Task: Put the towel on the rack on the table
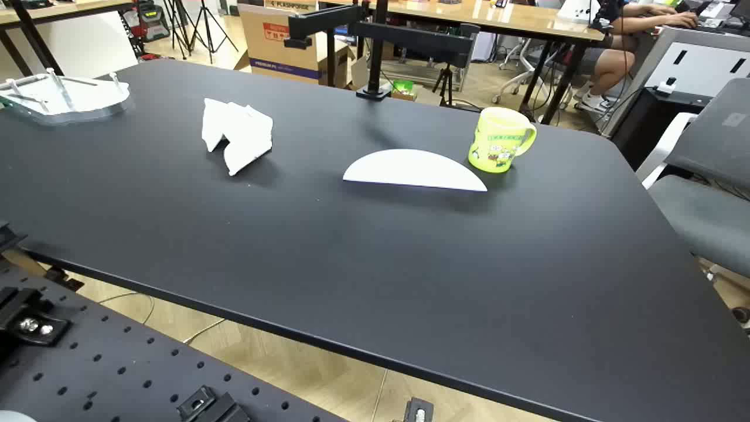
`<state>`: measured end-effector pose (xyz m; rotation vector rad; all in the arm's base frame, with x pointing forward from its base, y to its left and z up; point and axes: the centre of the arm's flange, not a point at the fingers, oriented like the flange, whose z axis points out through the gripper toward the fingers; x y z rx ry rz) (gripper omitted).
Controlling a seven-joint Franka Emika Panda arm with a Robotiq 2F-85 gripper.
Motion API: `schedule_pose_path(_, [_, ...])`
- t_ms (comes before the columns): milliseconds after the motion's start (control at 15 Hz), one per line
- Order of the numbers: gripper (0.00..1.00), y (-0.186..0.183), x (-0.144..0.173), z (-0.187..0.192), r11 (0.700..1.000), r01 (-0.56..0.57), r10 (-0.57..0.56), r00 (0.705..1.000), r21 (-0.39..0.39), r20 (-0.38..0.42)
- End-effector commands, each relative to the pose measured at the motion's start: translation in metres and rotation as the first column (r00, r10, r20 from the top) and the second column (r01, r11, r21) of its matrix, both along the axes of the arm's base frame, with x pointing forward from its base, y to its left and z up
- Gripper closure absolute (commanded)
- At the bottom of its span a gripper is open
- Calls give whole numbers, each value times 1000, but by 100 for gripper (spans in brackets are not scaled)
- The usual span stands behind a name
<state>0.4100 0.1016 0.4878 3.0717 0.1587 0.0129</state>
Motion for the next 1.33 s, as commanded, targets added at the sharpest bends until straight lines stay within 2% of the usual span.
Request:
schedule_pose_path(0, [0, 0, 0, 0, 1000, 0, 0, 1000, 0, 1])
schedule_pose_path(667, [0, 1, 3, -1, 1000, 0, 0, 1000, -10, 4])
schedule_pose_path(1000, [0, 19, 35, -35, 997, 12, -5, 996, -77, 93])
schedule_pose_path(1267, [0, 56, 62, -81, 999, -6, 14, 987, -52, 162])
